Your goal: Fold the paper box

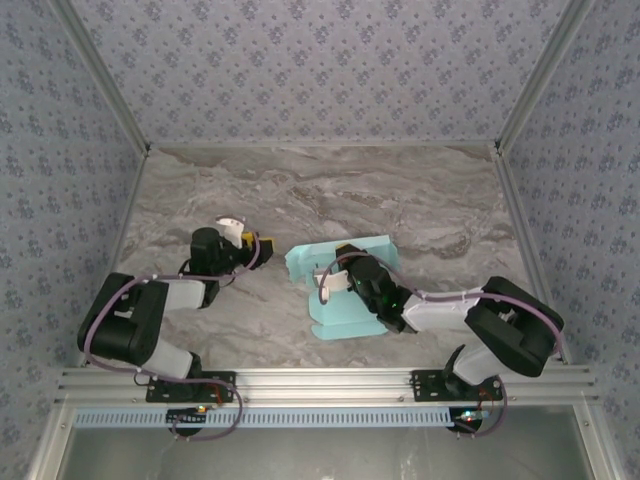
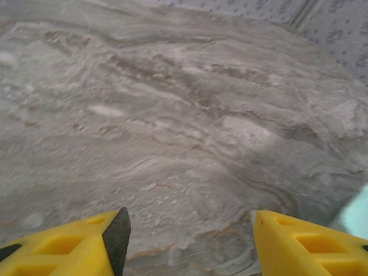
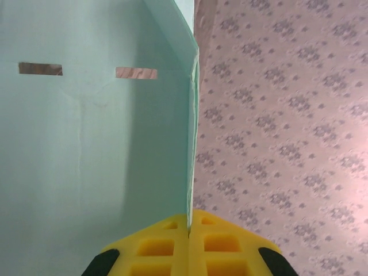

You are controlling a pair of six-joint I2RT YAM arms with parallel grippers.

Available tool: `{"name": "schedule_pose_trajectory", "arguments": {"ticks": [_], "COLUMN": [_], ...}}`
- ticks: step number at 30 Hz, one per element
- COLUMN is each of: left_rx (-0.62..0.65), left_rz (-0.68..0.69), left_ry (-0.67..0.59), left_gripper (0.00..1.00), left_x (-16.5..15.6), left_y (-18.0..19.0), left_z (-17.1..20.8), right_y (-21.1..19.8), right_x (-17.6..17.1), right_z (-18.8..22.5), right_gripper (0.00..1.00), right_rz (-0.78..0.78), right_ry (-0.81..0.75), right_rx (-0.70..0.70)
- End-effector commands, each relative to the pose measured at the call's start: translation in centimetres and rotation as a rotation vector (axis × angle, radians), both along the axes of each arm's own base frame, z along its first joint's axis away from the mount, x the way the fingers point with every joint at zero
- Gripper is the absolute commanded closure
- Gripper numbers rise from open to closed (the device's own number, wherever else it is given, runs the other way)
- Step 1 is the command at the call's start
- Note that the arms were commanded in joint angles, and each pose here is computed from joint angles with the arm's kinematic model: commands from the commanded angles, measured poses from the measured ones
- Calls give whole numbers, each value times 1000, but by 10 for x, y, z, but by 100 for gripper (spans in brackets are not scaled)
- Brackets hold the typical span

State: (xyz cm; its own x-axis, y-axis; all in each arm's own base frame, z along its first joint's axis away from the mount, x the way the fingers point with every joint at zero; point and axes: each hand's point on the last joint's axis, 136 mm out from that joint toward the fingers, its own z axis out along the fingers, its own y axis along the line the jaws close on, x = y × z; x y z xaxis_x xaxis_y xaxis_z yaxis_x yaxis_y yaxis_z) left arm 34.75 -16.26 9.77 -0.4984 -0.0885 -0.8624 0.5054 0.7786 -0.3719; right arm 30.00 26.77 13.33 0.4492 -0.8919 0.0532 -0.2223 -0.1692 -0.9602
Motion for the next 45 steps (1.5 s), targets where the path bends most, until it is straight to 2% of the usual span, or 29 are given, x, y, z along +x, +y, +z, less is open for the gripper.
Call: {"name": "schedule_pose_trajectory", "arguments": {"ticks": [1, 5, 8, 15, 23, 30, 36, 45], "left_rx": [-29, -86, -125, -71, 18, 1, 25, -12], "left_rz": [-9, -45, -114, -301, -372, -459, -498, -585], "left_ry": [6, 51, 24, -23, -36, -60, -72, -100], "left_gripper": [40, 42, 43, 47, 48, 48, 47, 45], "left_x": [5, 2, -5, -34, -54, -64, -73, -81], "left_y": [-4, -14, -32, -84, -91, -100, -100, -111], "left_z": [-2, -13, -7, 1, -5, -2, -7, 0], "right_y": [22, 26, 24, 16, 10, 7, 4, -4], "right_x": [0, 1, 1, 3, 2, 8, 12, 10], "right_z": [26, 23, 14, 0, -10, 0, -3, -12], "right_gripper": [100, 100, 100, 100, 100, 100, 100, 100], "right_rz": [86, 99, 95, 57, 33, -13, -28, -45], "right_ry": [-71, -71, -59, -55, -33, -37, -32, -5], "right_rx": [44, 45, 31, 14, 31, 118, 121, 127]}}
